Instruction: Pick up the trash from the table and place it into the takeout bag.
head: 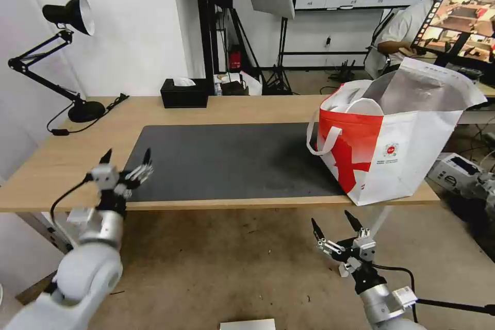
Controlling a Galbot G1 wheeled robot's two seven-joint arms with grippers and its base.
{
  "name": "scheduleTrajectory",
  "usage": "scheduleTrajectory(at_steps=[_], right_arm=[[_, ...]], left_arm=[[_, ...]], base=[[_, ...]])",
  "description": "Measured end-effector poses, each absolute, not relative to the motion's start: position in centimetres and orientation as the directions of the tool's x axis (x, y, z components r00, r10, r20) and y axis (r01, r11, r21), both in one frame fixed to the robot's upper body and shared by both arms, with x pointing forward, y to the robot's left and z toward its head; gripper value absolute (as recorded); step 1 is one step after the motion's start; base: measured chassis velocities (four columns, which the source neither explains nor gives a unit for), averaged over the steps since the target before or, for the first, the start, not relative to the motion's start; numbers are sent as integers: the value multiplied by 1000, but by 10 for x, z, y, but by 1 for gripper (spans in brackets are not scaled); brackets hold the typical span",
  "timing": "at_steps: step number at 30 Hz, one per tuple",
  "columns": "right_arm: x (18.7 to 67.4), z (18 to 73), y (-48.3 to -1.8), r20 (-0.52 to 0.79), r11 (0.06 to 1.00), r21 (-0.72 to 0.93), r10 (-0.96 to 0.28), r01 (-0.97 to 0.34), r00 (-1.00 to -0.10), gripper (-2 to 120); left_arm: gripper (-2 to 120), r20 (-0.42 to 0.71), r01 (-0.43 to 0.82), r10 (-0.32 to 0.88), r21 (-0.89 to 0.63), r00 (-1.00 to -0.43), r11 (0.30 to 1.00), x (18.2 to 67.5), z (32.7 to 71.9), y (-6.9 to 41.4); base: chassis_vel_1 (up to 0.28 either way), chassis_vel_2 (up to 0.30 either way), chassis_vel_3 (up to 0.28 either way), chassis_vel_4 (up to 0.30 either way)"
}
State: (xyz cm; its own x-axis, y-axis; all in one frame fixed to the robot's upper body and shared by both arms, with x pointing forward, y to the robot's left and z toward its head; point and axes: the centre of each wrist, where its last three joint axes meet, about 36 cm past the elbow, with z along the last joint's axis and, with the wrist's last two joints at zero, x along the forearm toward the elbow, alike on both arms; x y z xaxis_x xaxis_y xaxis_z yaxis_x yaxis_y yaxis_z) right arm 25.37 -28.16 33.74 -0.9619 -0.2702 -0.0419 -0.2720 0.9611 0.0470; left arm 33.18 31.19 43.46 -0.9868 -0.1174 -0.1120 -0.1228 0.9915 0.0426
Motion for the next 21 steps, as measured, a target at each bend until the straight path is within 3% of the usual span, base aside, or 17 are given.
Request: scheduleTrajectory(at_steps=[9, 21], right_arm=[[254, 337, -282, -42, 961, 47, -270, -272, -962, 100], [254, 337, -282, -42, 961, 47, -270, -272, -962, 100]], left_arm=[[100, -6, -143, -143, 42, -990, 989, 272, 385, 309], [100, 21, -60, -61, 20, -998, 998, 250, 362, 307]], base=[[0, 0, 0, 0], [0, 0, 0, 0]])
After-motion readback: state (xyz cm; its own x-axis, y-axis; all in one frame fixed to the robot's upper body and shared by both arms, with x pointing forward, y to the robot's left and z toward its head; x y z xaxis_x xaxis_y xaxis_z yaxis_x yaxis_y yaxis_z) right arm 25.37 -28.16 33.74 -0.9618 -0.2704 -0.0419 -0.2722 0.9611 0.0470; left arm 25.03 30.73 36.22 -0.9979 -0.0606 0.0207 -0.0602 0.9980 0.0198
